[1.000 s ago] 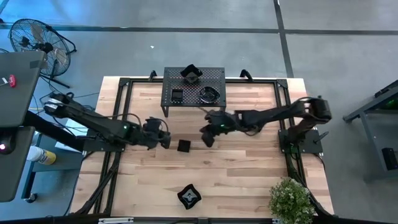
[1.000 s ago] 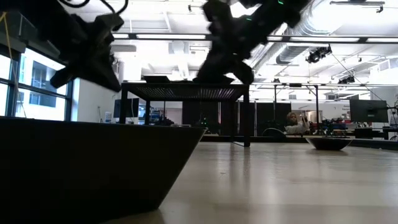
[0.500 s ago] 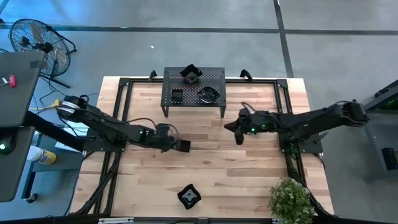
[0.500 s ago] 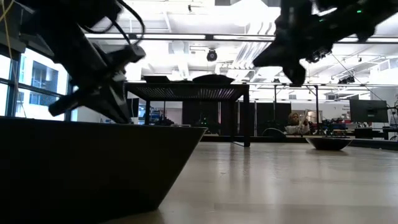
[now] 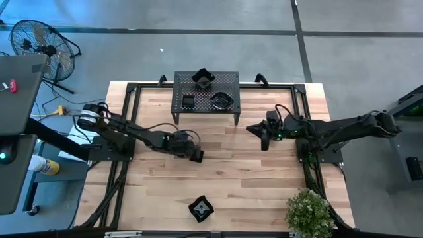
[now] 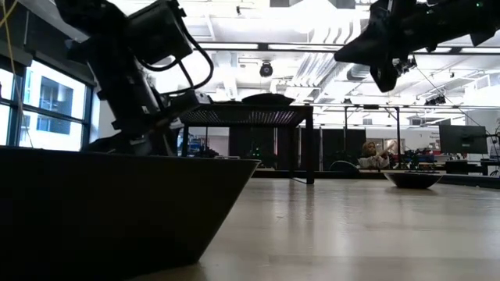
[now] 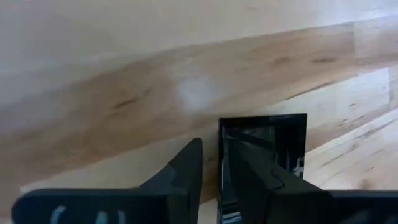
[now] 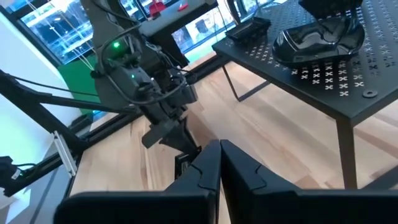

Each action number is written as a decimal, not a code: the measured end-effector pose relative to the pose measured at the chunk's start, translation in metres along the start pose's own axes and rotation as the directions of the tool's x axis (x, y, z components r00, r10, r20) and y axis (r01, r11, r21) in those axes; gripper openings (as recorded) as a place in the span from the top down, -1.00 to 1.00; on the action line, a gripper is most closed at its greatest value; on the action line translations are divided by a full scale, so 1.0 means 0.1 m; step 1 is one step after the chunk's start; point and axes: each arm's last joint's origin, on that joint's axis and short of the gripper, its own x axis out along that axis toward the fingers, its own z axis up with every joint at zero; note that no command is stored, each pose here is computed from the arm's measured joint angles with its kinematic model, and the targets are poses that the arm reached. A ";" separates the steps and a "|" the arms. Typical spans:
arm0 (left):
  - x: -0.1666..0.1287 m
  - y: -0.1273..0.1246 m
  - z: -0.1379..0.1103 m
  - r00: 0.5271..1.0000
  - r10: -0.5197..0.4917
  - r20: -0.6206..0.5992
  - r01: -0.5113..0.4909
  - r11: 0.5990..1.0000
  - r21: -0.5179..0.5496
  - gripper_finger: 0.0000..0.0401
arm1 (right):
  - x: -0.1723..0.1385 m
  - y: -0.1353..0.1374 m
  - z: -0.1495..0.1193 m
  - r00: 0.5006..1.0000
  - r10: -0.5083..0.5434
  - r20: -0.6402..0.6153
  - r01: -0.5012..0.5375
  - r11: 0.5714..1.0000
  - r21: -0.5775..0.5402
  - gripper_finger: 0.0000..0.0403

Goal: Pick & Place Mini shaped plates
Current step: Stack the black square plate on top of the black square plate on the shelf, then stack the black leaf shaped plate on top of the black leaf shaped plate on the shelf, then stack the black distorted shaped plate on top of the black distorted shaped plate on the shelf

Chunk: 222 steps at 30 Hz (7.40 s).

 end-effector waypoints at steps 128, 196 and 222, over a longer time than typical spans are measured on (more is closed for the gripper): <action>-1.92 0.65 0.99 0.809 -0.431 0.399 0.242 0.863 0.443 0.98 | -0.37 -0.84 0.13 0.673 -0.557 -0.486 0.738 0.546 0.397 0.98; -1.96 0.61 0.97 0.787 -0.536 0.305 0.266 0.741 0.616 0.98 | 1.30 -0.76 2.37 0.784 -0.230 -0.576 0.062 0.953 -0.296 0.56; -1.53 0.42 0.86 0.899 -0.433 0.059 0.270 0.657 0.704 0.98 | 1.09 0.26 1.08 0.984 0.050 -0.173 -0.102 0.946 -0.307 0.98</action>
